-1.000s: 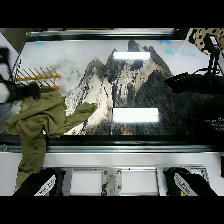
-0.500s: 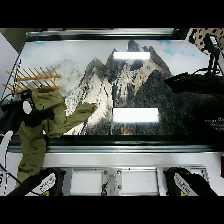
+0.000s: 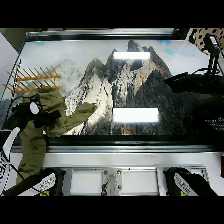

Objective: Fold the clothes and pants, and hang the long-sleeved shirts on hangers.

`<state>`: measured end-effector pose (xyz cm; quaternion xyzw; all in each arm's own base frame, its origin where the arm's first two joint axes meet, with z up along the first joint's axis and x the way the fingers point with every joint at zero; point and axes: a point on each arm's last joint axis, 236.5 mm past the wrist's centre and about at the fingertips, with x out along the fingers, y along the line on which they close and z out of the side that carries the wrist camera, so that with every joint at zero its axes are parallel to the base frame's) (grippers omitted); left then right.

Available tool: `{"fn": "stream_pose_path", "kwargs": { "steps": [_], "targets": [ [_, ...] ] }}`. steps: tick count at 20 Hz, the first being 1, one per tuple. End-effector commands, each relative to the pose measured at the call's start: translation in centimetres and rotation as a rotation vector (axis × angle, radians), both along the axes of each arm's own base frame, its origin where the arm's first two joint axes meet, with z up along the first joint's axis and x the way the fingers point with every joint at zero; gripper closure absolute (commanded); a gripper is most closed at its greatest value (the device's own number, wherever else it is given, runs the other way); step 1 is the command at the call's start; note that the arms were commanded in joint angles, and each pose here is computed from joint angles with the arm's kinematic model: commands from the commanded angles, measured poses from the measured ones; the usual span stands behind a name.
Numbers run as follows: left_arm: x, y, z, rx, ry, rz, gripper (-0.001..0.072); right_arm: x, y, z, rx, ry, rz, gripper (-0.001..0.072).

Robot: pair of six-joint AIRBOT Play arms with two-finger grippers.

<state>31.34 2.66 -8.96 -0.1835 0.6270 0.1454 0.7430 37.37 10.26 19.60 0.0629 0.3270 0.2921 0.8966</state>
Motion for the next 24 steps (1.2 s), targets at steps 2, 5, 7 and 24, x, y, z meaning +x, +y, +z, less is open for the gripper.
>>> {"fn": "stream_pose_path", "kwargs": {
  "steps": [2, 5, 7, 24],
  "targets": [
    [6.4, -9.2, 7.9, -0.150, -0.278, -0.184, 0.0695, 0.0, 0.9, 0.9, 0.048, -0.018, 0.020, 0.0701],
    [9.9, -19.4, 18.1, -0.213, -0.570, -0.411, 0.0695, 1.7, -1.8, 2.7, -0.058, -0.150, -0.022, 0.0702],
    [10.2, -26.4, 23.6, -0.278, -0.748, -0.532, 0.0695, 3.4, -5.9, 5.4, -0.057, -0.227, -0.193, 0.0702],
    [15.4, -23.2, 18.8, -0.223, -0.485, -0.478, 0.0017, 2.6, -14.3, 7.9, -0.022, -0.262, -0.464, 0.0702]
  ]
}}
